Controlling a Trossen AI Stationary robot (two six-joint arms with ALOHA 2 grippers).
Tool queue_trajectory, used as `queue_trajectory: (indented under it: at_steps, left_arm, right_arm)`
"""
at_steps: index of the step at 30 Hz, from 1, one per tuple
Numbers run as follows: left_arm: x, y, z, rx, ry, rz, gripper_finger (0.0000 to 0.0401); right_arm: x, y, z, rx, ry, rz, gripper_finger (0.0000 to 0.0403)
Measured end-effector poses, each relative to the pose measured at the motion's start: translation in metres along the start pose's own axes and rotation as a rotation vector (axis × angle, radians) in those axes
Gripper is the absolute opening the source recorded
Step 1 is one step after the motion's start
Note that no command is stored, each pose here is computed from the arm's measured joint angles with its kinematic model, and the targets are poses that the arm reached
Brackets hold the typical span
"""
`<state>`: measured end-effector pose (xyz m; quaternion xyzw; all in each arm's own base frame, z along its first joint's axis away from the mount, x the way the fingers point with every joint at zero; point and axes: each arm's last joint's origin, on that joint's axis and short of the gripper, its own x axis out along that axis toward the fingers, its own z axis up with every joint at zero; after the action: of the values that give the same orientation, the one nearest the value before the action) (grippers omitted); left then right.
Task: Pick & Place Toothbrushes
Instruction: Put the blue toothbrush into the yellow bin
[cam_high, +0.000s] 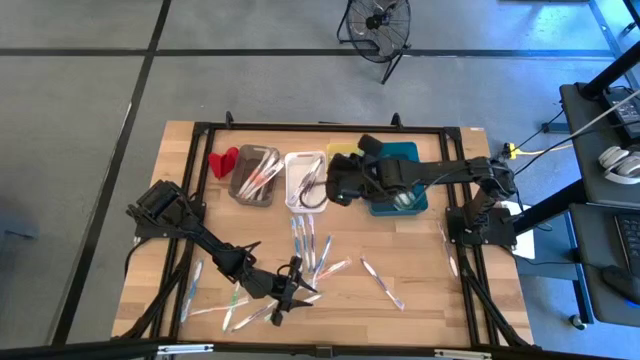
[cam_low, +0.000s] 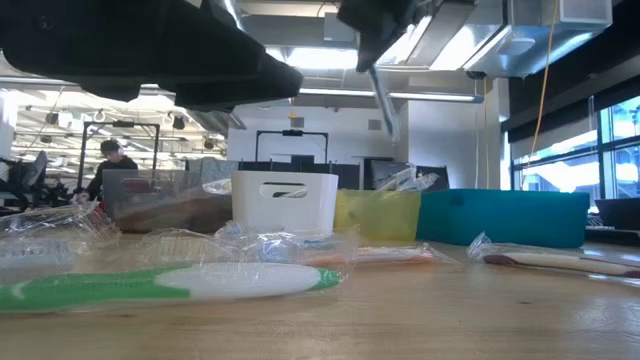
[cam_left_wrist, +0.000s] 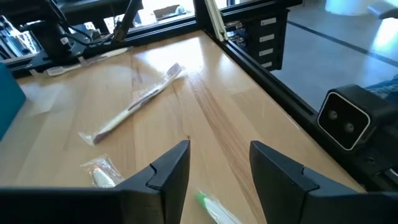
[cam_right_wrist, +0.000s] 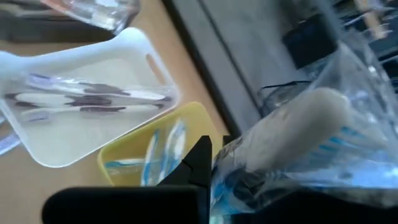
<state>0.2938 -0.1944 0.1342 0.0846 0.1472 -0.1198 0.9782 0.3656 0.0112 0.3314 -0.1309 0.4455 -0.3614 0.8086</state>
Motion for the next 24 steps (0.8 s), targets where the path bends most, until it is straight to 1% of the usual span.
queue_trajectory:
  at_steps: [4, 6, 10, 14, 16, 19, 24]
  left_arm:
    - [0.0, 0.0, -0.001, 0.001, 0.005, -0.001, 0.0157]
    - [0.0, 0.0, -0.001, 0.002, 0.006, -0.001, 0.0157]
    - [0.001, 0.002, -0.001, 0.0, 0.007, 0.004, 0.0157]
    - [0.002, 0.005, -0.001, -0.003, 0.009, 0.014, 0.0157]
    - [0.002, 0.005, -0.001, -0.01, 0.009, 0.014, 0.0157]
    - [0.002, 0.005, -0.001, -0.019, 0.009, 0.014, 0.0157]
    - [0.002, 0.005, -0.001, -0.026, 0.008, 0.014, 0.0155]
  right_arm:
    - [0.018, -0.008, 0.001, 0.011, 0.061, 0.121, 0.002]
    - [0.024, -0.014, 0.001, 0.035, 0.103, 0.216, 0.002]
    - [0.032, -0.031, 0.001, 0.103, 0.212, 0.364, 0.002]
    - [0.041, -0.044, -0.006, 0.162, 0.348, 0.508, 0.002]
    - [0.044, -0.048, -0.008, 0.172, 0.382, 0.54, 0.002]
    - [0.048, -0.052, -0.007, 0.183, 0.379, 0.54, 0.002]
    - [0.053, -0.054, 0.003, 0.176, 0.255, 0.51, 0.002]
